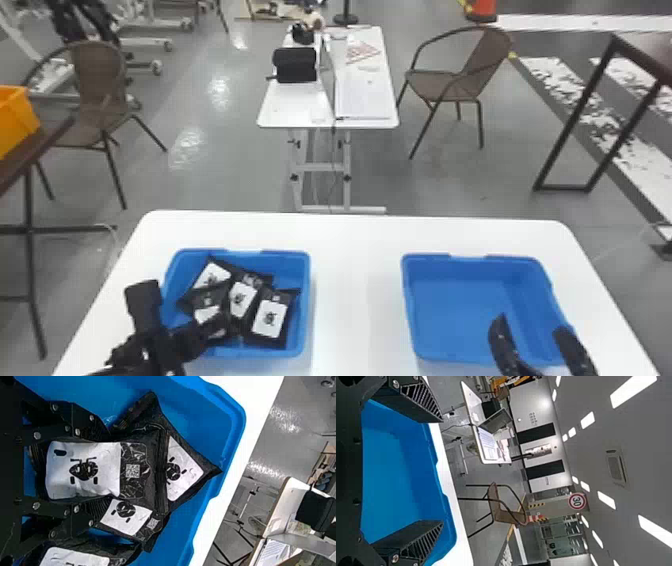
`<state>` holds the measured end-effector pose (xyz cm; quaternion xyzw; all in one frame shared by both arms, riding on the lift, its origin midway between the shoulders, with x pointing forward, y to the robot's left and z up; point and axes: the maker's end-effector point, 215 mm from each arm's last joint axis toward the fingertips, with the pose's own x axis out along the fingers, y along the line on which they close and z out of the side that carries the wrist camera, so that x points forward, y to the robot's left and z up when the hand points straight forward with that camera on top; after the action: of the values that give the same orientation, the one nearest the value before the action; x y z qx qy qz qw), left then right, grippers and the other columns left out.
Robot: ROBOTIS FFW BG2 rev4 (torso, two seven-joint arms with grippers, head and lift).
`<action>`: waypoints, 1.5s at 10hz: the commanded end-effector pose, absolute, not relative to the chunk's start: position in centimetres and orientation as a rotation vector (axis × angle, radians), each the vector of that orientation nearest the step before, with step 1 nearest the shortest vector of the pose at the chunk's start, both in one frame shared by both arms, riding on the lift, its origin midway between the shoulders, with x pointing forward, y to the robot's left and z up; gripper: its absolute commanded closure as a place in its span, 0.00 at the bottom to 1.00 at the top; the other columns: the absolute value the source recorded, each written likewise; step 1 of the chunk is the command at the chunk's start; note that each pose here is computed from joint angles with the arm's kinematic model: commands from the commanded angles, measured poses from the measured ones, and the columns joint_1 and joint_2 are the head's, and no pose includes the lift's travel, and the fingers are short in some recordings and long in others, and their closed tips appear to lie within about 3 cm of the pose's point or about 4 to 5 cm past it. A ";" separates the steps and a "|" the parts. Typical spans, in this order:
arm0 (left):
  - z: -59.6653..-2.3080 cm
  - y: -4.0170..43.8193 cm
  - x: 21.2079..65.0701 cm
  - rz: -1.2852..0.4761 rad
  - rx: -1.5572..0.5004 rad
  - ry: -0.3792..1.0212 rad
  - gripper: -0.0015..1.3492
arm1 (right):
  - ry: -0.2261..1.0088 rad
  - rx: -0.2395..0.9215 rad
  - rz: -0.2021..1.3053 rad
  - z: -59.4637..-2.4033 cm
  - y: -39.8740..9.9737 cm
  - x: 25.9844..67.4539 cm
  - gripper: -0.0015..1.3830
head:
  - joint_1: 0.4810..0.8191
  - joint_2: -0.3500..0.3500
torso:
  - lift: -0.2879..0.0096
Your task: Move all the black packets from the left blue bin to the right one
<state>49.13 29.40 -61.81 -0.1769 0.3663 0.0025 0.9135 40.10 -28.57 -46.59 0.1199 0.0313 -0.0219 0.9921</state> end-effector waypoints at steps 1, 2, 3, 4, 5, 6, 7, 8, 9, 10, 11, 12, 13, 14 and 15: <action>-61.0 29.8 49.5 -0.014 -0.380 0.716 0.91 | 0.066 0.247 -0.046 -46.8 -28.5 40.0 0.08 | 0.63 0.51 | 0.97; -60.0 29.6 49.8 -0.046 -0.409 0.671 0.89 | 0.066 0.247 -0.044 -46.8 -28.4 40.0 0.08 | 0.63 0.52 | 0.97; -58.3 29.0 50.1 -0.081 -0.420 0.630 0.89 | 0.065 0.247 -0.044 -46.7 -28.4 40.0 0.08 | 0.63 0.52 | 0.97; -55.8 28.1 50.5 -0.123 -0.437 0.576 0.89 | 0.060 0.247 -0.044 -46.5 -28.4 40.2 0.08 | 0.63 0.51 | 0.97; -53.5 26.7 50.5 -0.176 -0.467 0.535 0.89 | 0.055 0.247 -0.040 -46.3 -28.3 40.4 0.08 | 0.63 0.50 | 0.97; -51.2 24.3 50.4 -0.265 -0.494 0.511 0.89 | 0.049 0.253 -0.030 -46.1 -28.1 40.6 0.08 | 0.63 0.49 | 0.97; -49.1 21.0 50.6 -0.421 -0.499 0.491 0.89 | 0.032 0.237 0.010 -45.2 -27.3 41.3 0.08 | 0.63 0.46 | 0.97; -47.4 18.3 51.0 -0.581 -0.410 0.510 0.89 | 0.020 0.242 0.071 -44.5 -25.8 42.3 0.08 | 0.63 0.41 | 0.97; -45.9 16.1 51.7 -0.725 -0.282 0.552 0.89 | 0.011 0.244 0.137 -43.6 -24.0 43.7 0.08 | 0.63 0.38 | 0.97; -45.1 14.5 52.2 -0.836 -0.146 0.604 0.89 | 0.010 0.234 0.205 -42.9 -22.3 45.2 0.08 | 0.63 0.36 | 0.97; -44.2 12.8 52.6 -0.926 -0.050 0.626 0.89 | 0.016 0.211 0.268 -42.4 -21.0 46.6 0.08 | 0.63 0.35 | 0.97; -43.4 11.3 53.1 -0.985 0.015 0.616 0.89 | 0.014 0.189 0.324 -41.8 -19.9 48.1 0.08 | 0.63 0.36 | 0.97; -43.0 9.4 53.3 -1.049 0.046 0.609 0.89 | 0.002 0.195 0.358 -41.0 -19.4 49.3 0.08 | 0.63 0.36 | 0.97; -42.1 6.8 54.1 -1.115 0.117 0.548 0.89 | -0.004 0.197 0.392 -40.3 -18.6 50.1 0.08 | 0.63 0.36 | 0.97; -41.4 4.3 55.3 -1.159 0.199 0.446 0.89 | -0.017 0.198 0.412 -39.6 -18.2 50.8 0.08 | 0.63 0.35 | 0.97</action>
<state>55.03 5.99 -41.88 0.0731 0.2345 -0.5222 0.8167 50.24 -18.27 -39.96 0.0971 -0.0056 0.2036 0.9742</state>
